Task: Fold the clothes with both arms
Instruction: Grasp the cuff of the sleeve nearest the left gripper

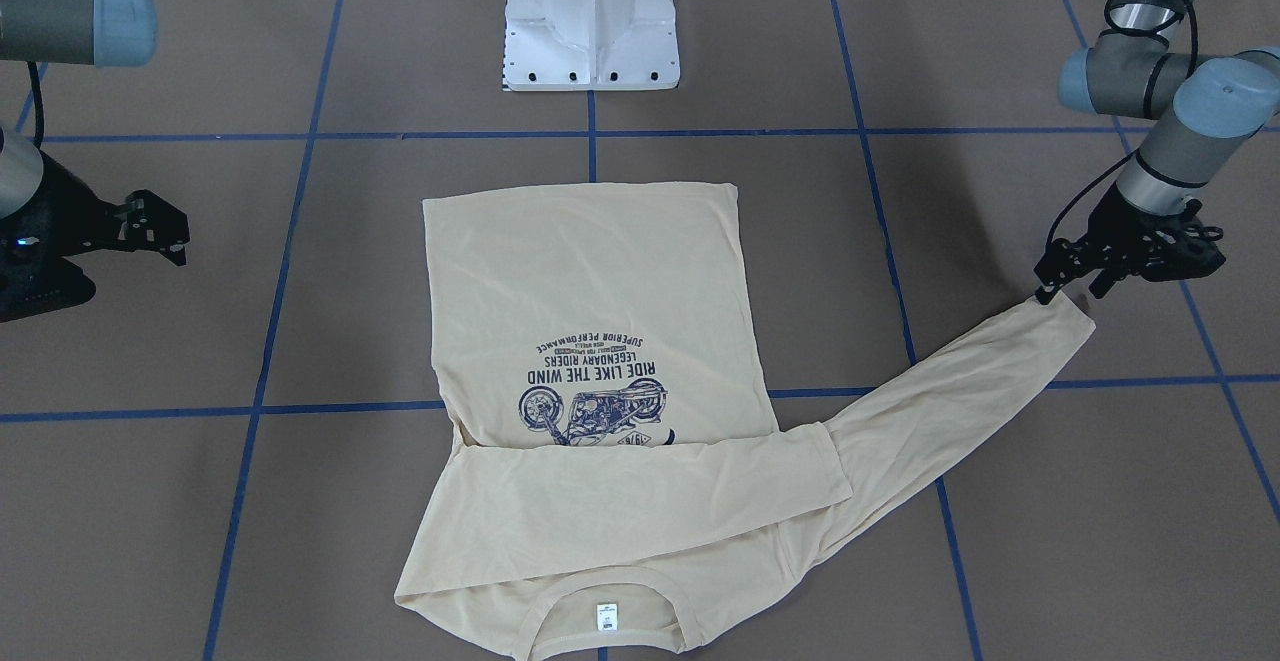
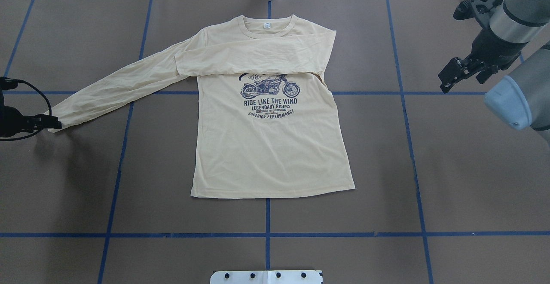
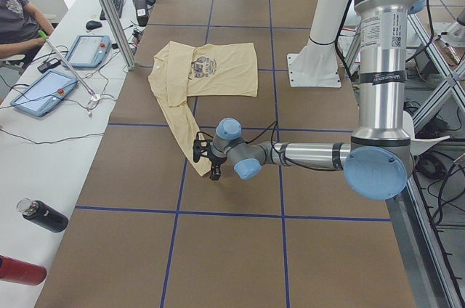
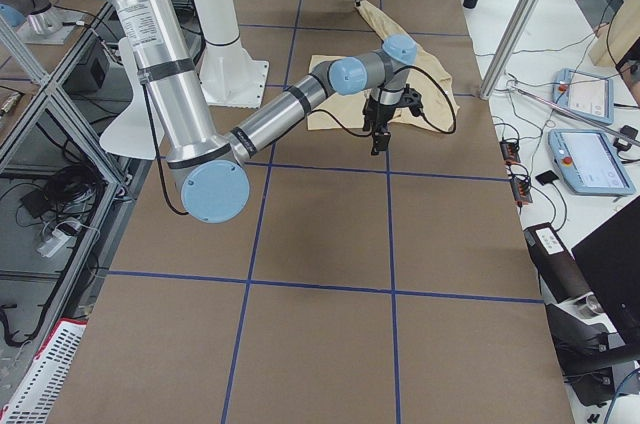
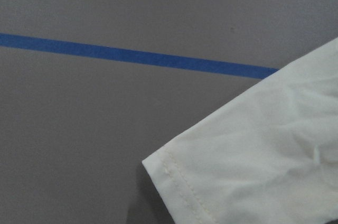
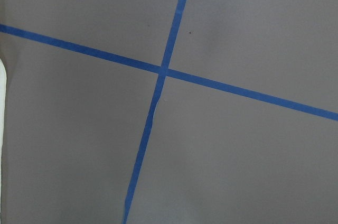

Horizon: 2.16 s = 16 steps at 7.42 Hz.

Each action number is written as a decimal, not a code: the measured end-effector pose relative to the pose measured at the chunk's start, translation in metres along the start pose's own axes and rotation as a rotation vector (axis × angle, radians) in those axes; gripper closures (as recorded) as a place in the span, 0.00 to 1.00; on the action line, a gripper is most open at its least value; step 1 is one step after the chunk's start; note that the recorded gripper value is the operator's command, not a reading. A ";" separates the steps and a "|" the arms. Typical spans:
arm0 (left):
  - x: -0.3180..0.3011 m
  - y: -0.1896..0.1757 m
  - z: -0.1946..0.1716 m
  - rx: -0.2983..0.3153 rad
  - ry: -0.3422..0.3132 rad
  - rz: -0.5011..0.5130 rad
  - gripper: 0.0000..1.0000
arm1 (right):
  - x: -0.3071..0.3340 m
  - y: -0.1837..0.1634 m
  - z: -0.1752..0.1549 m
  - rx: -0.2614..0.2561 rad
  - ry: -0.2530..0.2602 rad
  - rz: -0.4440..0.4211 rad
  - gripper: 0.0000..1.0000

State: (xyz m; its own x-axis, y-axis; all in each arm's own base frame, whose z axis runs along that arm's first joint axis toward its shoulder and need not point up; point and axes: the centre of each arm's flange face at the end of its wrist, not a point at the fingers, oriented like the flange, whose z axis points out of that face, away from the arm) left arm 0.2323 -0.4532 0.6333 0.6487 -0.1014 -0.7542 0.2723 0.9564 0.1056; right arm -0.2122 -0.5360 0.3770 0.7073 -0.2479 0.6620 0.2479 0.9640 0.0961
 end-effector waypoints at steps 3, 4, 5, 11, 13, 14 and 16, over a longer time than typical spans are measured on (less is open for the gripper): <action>0.004 -0.002 0.001 0.001 0.003 0.003 0.27 | -0.001 -0.001 -0.001 0.002 -0.001 -0.001 0.00; 0.005 -0.002 0.001 0.000 0.003 0.004 0.31 | -0.001 -0.001 -0.001 0.002 -0.001 0.000 0.00; 0.006 -0.002 0.001 0.000 0.004 0.005 0.40 | -0.001 -0.001 -0.001 0.002 -0.001 0.000 0.00; 0.009 -0.002 0.001 -0.001 0.007 0.006 1.00 | 0.000 -0.001 -0.001 0.002 0.000 0.003 0.00; 0.017 -0.003 -0.003 0.003 0.023 0.005 1.00 | 0.003 0.000 -0.001 0.001 0.002 0.006 0.00; 0.028 -0.005 -0.013 0.007 0.044 0.009 1.00 | 0.005 0.000 -0.002 0.003 0.002 0.010 0.00; 0.069 -0.016 -0.049 -0.017 0.102 -0.003 1.00 | 0.016 0.009 -0.006 0.011 0.005 0.022 0.00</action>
State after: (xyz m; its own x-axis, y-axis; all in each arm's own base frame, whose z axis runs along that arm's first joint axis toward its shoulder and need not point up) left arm 0.2379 -0.4621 0.5474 0.5718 -0.0768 -0.8168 0.2613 0.9608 0.0925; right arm -0.1946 -0.5318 0.3838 0.7158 -0.2268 0.6604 0.2248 0.9703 0.0895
